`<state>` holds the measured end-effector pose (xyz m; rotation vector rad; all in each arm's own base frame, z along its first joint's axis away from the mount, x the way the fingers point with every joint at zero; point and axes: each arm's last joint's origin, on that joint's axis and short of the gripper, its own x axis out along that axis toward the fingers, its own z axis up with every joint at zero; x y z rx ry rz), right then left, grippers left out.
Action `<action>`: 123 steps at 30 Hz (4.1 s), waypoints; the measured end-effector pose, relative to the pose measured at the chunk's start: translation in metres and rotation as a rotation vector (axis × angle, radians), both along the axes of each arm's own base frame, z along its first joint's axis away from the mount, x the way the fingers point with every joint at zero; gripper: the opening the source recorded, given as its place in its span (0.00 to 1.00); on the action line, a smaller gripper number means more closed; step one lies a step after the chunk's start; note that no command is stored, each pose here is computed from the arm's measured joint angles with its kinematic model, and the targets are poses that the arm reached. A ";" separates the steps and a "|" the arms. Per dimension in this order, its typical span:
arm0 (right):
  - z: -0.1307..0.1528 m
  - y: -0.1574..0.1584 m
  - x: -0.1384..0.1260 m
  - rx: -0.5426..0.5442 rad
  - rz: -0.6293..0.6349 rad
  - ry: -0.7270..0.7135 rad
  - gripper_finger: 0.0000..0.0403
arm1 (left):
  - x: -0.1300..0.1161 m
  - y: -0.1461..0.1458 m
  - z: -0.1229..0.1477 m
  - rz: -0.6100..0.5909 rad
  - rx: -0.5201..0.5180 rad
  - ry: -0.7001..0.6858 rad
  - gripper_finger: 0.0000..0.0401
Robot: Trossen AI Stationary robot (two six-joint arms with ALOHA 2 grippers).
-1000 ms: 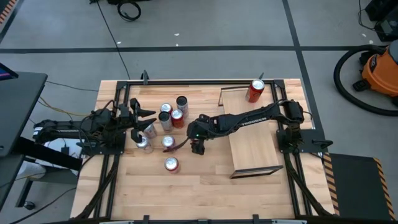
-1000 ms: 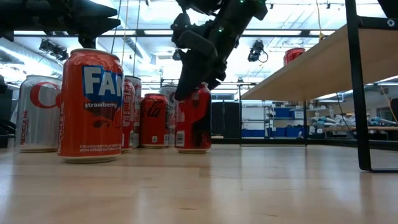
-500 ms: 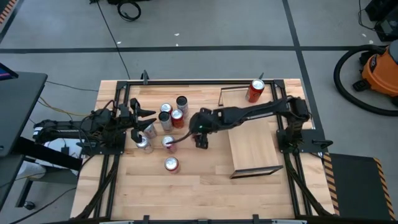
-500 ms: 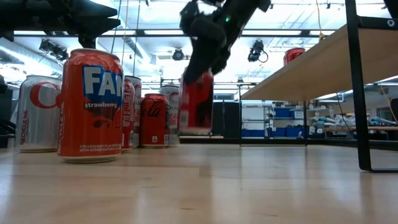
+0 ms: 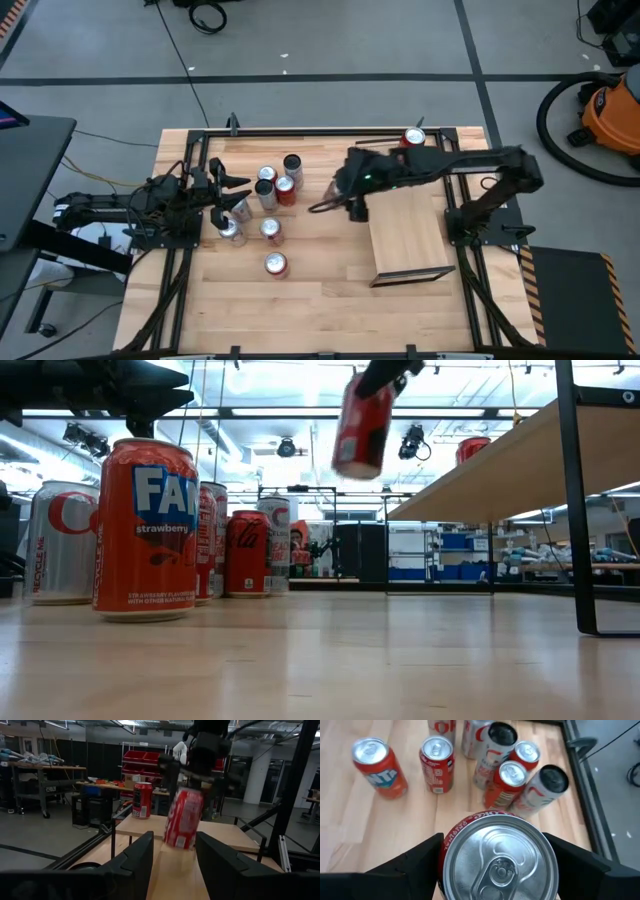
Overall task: Place canned beverage on shelf
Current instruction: Put the top red white soda can on the shelf
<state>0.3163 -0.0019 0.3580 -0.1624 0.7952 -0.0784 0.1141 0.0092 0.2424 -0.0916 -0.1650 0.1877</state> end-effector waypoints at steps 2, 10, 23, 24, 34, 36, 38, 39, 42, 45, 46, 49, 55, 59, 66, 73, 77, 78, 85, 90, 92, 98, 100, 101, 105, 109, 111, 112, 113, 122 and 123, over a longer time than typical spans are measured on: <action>0.007 -0.002 -0.011 0.008 0.014 0.012 0.79 | 0.000 0.000 0.000 0.000 0.000 0.000 0.39; 0.025 -0.019 -0.048 -0.008 -0.027 0.041 0.79 | 0.000 0.000 0.000 0.000 0.000 0.000 0.39; 0.021 -0.043 -0.078 0.047 -0.172 0.214 0.79 | 0.000 0.000 0.000 0.000 0.000 0.001 0.39; 0.021 -0.042 -0.081 0.052 -0.176 0.219 0.79 | 0.000 0.000 0.000 0.000 0.000 0.001 0.39; 0.018 -0.031 -0.123 0.054 -0.205 0.174 0.79 | 0.000 0.000 -0.001 -0.001 -0.006 0.006 0.39; 0.015 -0.031 -0.133 0.048 -0.207 0.157 0.79 | 0.000 0.000 -0.001 0.000 -0.007 0.005 0.39; 0.014 -0.032 -0.143 0.039 -0.207 0.142 0.79 | 0.000 0.000 0.000 0.007 -0.008 0.001 0.39; 0.013 -0.032 -0.147 0.032 -0.208 0.129 0.79 | 0.000 0.000 0.000 0.010 -0.008 -0.003 0.39; 0.013 -0.035 -0.156 0.029 -0.199 0.098 0.79 | 0.000 0.001 0.000 0.030 -0.006 -0.002 0.39; 0.010 -0.037 -0.161 0.047 -0.189 0.108 0.79 | 0.000 0.001 0.000 0.038 0.000 0.000 0.39; 0.009 -0.038 -0.162 0.057 -0.187 0.109 0.79 | 0.000 0.001 0.000 0.038 0.001 0.000 0.39; 0.003 -0.043 -0.162 0.073 -0.191 0.126 0.79 | 0.000 0.001 0.000 0.038 0.003 0.000 0.39; -0.007 -0.049 -0.164 0.073 -0.218 0.165 0.79 | 0.000 0.001 0.000 0.039 0.005 0.001 0.39; -0.006 -0.052 -0.167 0.065 -0.227 0.166 0.79 | 0.000 0.001 0.000 0.040 0.006 0.001 0.39; -0.004 -0.055 -0.176 0.060 -0.255 0.164 0.79 | 0.000 0.001 0.000 0.041 0.013 0.003 0.39; -0.006 -0.058 -0.174 0.103 -0.258 0.166 0.79 | 0.000 0.001 0.000 0.041 0.013 0.003 0.39; -0.007 -0.061 -0.170 0.092 -0.294 0.175 0.81 | 0.000 0.001 0.000 0.041 0.012 0.003 0.39; -0.007 -0.061 -0.169 0.091 -0.304 0.175 0.83 | 0.000 0.001 0.000 0.041 0.012 0.003 0.39; -0.010 -0.063 -0.168 0.085 -0.319 0.201 0.93 | 0.000 0.001 0.000 0.041 0.012 0.003 0.39; -0.001 -0.062 -0.170 0.063 -0.328 0.180 0.94 | 0.000 0.001 0.000 0.041 0.012 0.003 0.39; 0.002 -0.060 -0.169 0.057 -0.320 0.168 0.94 | 0.000 0.001 0.000 0.041 0.012 0.003 0.39; 0.014 -0.056 -0.169 0.012 -0.320 0.134 0.94 | 0.000 0.001 0.000 0.041 0.012 0.003 0.39; 0.019 -0.056 -0.170 0.001 -0.320 0.114 0.94 | 0.000 0.001 0.000 0.041 0.012 0.003 0.39; 0.021 -0.055 -0.170 -0.002 -0.318 0.103 0.94 | 0.000 0.001 0.000 0.041 0.012 0.003 0.39; 0.028 -0.052 -0.167 -0.002 -0.301 0.050 0.94 | 0.000 0.001 0.000 0.041 0.012 0.003 0.39; 0.023 -0.047 -0.162 -0.017 -0.289 0.099 0.93 | 0.000 0.001 0.000 0.041 0.012 0.003 0.39; 0.021 -0.044 -0.161 -0.033 -0.291 0.128 0.93 | 0.000 0.001 0.000 0.041 0.011 0.003 0.39; 0.021 -0.042 -0.160 -0.039 -0.289 0.132 0.93 | 0.000 0.001 0.000 0.040 0.011 0.003 0.39; 0.020 -0.040 -0.158 -0.046 -0.284 0.133 0.93 | 0.000 0.001 0.000 0.041 0.011 0.003 0.39; 0.018 -0.022 -0.156 -0.113 -0.248 0.162 0.93 | 0.000 0.001 0.000 0.040 0.011 0.004 0.39; 0.018 -0.022 -0.157 -0.113 -0.253 0.170 0.93 | 0.000 0.001 0.000 0.040 0.011 0.004 0.39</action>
